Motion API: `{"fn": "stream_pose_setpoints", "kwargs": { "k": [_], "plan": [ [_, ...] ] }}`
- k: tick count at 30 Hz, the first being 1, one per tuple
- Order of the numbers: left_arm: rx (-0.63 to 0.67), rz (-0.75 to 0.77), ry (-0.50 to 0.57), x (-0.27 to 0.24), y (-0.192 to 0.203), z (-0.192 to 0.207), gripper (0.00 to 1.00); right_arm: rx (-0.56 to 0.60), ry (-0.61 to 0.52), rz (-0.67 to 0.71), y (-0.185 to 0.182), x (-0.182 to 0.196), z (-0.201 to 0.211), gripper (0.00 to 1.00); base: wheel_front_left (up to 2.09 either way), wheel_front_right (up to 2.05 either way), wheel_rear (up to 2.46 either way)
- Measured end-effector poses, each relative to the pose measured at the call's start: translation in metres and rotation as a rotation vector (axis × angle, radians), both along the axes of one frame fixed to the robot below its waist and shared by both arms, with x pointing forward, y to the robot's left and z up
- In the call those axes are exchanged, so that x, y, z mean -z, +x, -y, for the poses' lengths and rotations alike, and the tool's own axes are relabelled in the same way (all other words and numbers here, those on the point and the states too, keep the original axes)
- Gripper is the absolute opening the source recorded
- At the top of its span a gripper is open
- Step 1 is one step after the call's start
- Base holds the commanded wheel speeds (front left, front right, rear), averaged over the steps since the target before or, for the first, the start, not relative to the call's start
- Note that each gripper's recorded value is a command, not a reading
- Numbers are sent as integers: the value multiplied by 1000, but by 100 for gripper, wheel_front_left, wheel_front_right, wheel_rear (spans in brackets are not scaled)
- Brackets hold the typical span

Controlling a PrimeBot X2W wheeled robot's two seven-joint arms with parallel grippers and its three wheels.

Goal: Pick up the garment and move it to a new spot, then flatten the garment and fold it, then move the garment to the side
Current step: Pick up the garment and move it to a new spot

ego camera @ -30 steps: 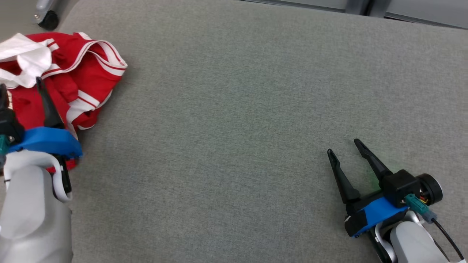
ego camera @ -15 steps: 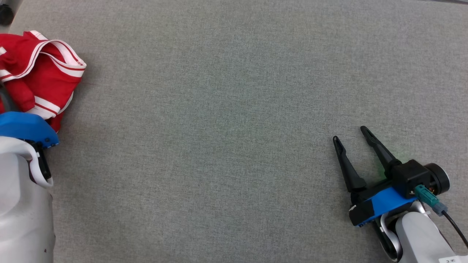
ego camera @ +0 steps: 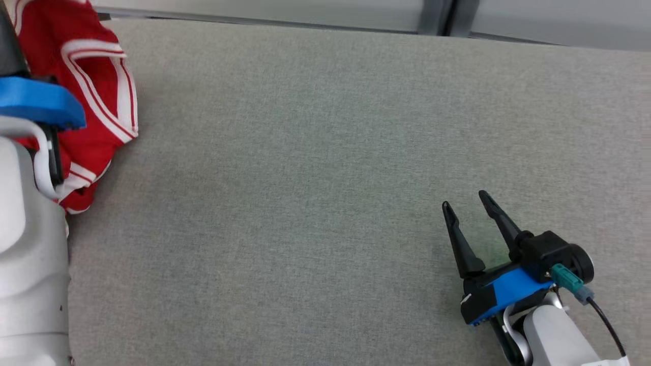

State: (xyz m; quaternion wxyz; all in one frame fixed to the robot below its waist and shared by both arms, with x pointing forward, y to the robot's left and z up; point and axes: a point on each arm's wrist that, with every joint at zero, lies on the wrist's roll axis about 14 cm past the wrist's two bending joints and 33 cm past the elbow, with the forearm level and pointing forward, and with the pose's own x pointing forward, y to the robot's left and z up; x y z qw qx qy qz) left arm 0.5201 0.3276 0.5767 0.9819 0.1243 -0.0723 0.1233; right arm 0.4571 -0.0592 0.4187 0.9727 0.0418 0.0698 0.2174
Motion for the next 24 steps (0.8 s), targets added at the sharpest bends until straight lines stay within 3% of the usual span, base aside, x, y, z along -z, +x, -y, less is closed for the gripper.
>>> {"fn": "stream_pose_setpoints", "kwargs": {
  "k": [4, 9, 17, 24],
  "plan": [
    [154, 113, 28, -47, 18, 52, 0, 46, -1, 2, -11, -8, 13, 100, 0, 0, 0],
    [370, 194, -15, -72, 34, 141, 0, 138, -2, 12, -24, -18, 43, 100, 0, 0, 0],
    [724, 212, -144, -72, 38, 297, 0, 326, -36, 17, -47, -26, 110, 100, 0, 0, 0],
    [988, 136, -289, -49, 14, 403, 0, 460, -56, 8, -76, -30, 154, 100, 0, 0, 0]
  ]
}}
